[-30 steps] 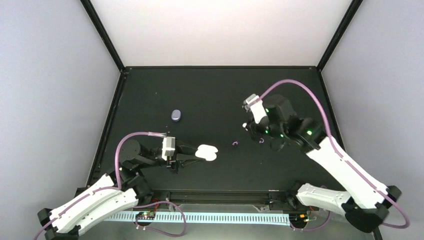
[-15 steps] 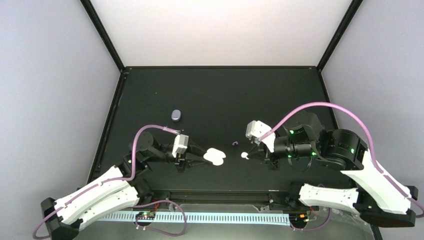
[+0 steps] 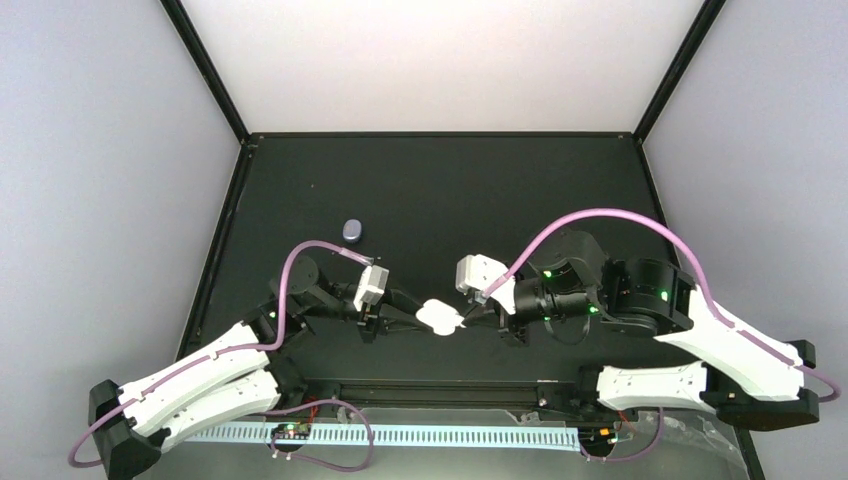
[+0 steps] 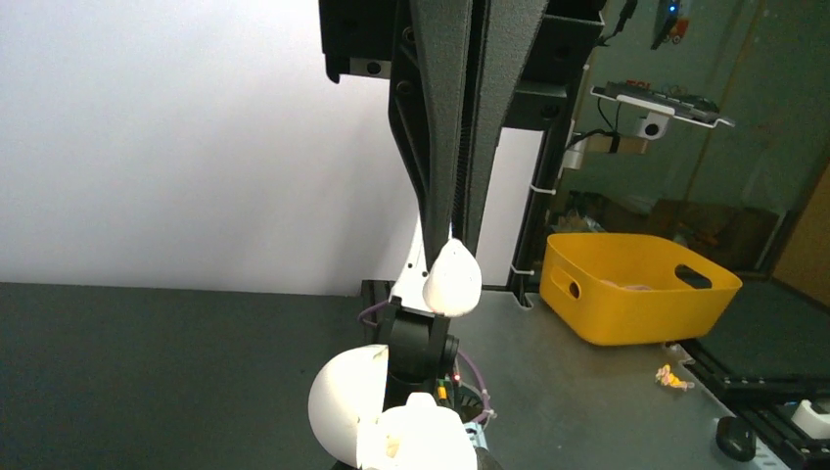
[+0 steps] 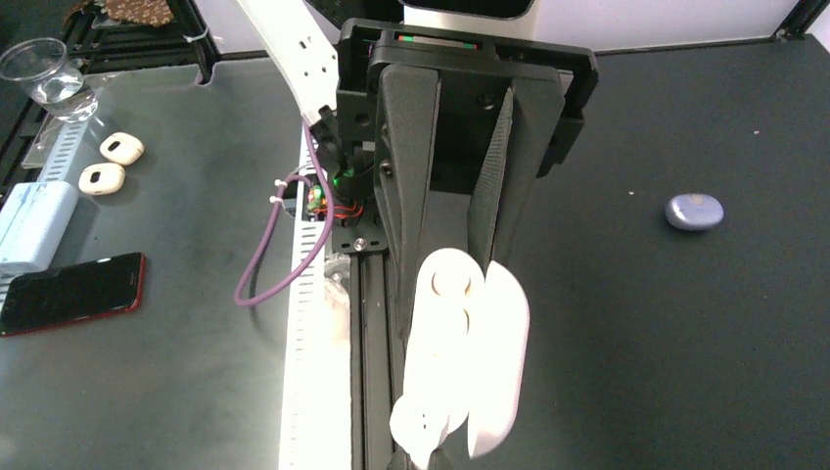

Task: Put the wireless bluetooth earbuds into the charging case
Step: Place the earbud in the charging case.

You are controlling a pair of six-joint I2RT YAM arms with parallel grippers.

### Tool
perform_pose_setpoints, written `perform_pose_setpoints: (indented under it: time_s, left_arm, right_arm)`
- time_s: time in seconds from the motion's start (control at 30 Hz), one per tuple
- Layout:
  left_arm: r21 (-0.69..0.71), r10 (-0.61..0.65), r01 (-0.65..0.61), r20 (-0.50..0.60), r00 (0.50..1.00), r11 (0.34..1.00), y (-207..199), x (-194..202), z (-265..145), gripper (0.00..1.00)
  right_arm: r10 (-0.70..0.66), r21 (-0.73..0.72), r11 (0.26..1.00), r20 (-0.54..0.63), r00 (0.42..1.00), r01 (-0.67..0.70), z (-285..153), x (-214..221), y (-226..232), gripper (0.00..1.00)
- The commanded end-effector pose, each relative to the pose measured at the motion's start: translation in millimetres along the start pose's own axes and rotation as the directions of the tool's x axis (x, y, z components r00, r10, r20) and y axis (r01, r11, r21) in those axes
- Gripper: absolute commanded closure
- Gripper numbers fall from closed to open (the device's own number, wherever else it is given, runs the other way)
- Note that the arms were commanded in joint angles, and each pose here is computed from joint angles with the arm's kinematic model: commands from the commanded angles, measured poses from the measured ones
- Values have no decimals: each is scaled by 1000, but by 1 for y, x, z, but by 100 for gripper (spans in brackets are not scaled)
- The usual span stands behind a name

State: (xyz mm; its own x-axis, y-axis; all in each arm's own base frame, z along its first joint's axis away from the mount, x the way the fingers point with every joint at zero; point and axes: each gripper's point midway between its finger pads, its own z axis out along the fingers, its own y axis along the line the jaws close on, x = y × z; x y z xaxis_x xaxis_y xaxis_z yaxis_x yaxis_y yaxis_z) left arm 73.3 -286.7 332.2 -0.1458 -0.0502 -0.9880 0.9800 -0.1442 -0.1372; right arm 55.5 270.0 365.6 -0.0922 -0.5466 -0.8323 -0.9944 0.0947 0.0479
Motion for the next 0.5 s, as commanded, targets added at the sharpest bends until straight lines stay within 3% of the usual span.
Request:
perform_pose_setpoints:
  time_s: [0.0, 0.47]
  left_arm:
    - [50, 76, -79, 61, 995, 996, -15, -28, 0, 98]
    - [13, 89, -91, 79, 993, 996, -12, -33, -3, 98]
  right_arm:
    - [-31, 19, 999, 28, 999, 31, 12, -10, -2, 99]
    - [-26, 43, 999, -28, 999, 27, 28, -1, -3, 99]
